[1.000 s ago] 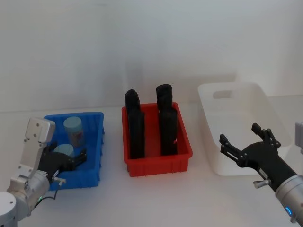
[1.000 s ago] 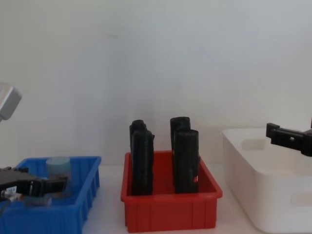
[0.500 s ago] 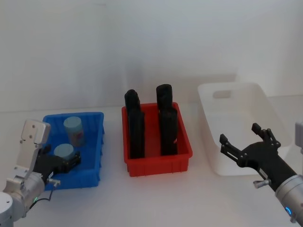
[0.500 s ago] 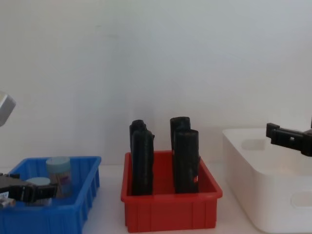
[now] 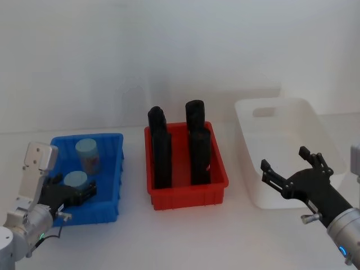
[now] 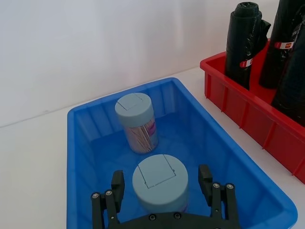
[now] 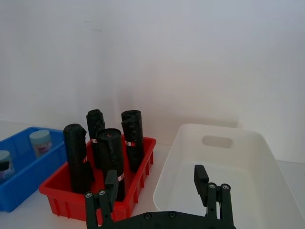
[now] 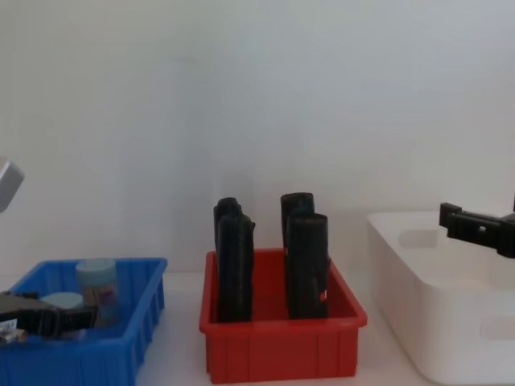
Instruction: Pick the cotton swabs from the blue box and place them into the white box.
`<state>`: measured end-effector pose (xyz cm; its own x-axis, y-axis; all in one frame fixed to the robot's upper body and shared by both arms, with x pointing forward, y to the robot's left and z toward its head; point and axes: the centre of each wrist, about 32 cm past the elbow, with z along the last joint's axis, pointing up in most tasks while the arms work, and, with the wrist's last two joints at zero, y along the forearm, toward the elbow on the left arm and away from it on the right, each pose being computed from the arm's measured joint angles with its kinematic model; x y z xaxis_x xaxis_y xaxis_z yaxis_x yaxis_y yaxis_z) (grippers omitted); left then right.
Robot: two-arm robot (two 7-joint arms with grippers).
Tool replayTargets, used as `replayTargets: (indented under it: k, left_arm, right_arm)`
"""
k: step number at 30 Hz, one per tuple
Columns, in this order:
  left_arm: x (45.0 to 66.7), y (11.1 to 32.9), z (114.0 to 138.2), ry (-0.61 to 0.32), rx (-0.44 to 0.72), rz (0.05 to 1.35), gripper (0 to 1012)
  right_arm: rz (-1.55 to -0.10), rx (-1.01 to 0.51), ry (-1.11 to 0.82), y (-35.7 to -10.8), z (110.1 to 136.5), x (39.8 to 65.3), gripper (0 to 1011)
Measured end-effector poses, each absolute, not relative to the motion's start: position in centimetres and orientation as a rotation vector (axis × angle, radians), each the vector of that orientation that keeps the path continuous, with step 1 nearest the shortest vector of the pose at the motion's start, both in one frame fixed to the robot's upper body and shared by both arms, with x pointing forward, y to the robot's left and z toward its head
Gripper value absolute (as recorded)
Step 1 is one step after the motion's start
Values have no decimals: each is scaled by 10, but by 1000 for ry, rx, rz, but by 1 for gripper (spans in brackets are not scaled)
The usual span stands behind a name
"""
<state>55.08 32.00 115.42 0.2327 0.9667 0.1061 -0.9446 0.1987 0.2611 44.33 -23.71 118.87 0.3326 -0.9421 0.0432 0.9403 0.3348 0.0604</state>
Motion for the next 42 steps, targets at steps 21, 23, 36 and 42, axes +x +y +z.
replayTargets:
  k: [21, 23, 36, 42]
  left_arm:
    - [557, 323, 1153, 85, 257, 1320, 672]
    - [556, 322, 1156, 75, 251, 1317, 672]
    - [550, 316, 1193, -17, 221, 1272, 672]
    - [547, 310, 1214, -53, 209, 1212, 672]
  right_arm:
    - [-1229, 26, -75, -237, 1189, 443, 1002]
    - [-1229, 26, -75, -237, 1189, 443, 1002]
    - [-1229, 26, -75, -237, 1189, 443, 1002]
    - [-1229, 26, -75, -237, 1189, 443, 1002]
